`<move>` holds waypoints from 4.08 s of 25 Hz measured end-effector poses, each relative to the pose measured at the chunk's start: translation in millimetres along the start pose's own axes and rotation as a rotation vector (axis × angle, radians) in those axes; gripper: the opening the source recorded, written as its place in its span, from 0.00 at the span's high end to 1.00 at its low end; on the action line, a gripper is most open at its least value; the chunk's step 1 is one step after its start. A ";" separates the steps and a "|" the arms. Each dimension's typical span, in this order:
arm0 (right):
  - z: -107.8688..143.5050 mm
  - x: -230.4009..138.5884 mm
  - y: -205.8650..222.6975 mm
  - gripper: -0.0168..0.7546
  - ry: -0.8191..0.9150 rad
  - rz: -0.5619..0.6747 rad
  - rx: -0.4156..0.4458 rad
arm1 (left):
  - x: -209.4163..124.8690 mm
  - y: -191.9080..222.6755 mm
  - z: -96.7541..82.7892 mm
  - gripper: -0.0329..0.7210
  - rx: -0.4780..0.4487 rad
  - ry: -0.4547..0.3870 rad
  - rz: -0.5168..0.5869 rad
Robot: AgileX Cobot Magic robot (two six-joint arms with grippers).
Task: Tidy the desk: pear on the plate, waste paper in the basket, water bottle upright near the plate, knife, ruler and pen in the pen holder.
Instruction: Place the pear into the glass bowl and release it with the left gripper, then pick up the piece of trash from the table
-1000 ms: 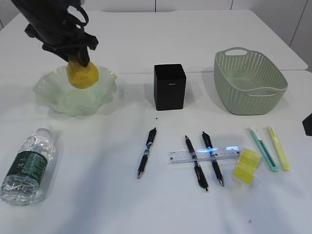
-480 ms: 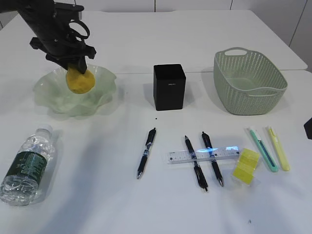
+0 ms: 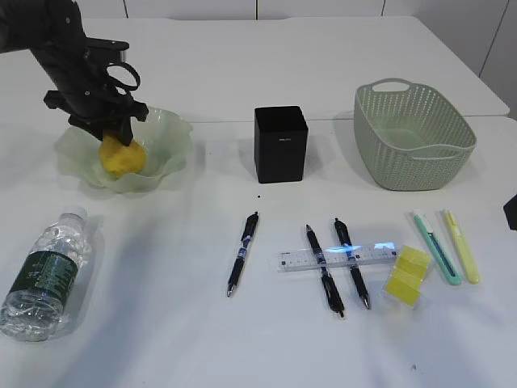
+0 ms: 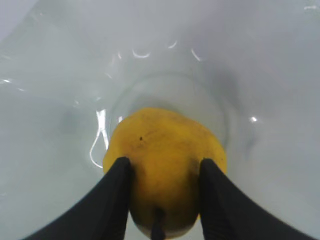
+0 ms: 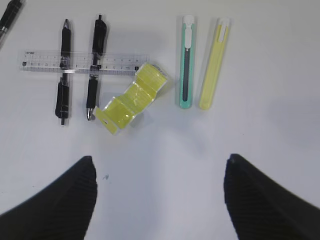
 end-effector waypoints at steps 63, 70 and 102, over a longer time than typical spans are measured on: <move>25.0 3.9 31.1 0.22 -0.198 0.228 0.077 | -193.4 -160.2 -59.8 0.24 -0.165 -0.064 0.165; 55.2 14.8 71.5 0.22 -0.414 0.364 0.053 | -205.9 -153.7 -62.5 0.24 -0.170 -0.070 0.192; 59.4 -22.7 155.4 0.36 -0.527 0.531 0.088 | -196.5 -151.7 -60.2 0.24 -0.159 -0.074 0.142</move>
Point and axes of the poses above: a point on each arm's last joint axis where the gripper is mounted, y pointing out along that axis toward the gripper, z along the wrist's bending axis when the last joint is at zero, x = y × z, the point moved 10 cm from there along y, pointing out along that axis toward the gripper, and after that the axes turned 11 degrees about y, right-handed, at the moved point
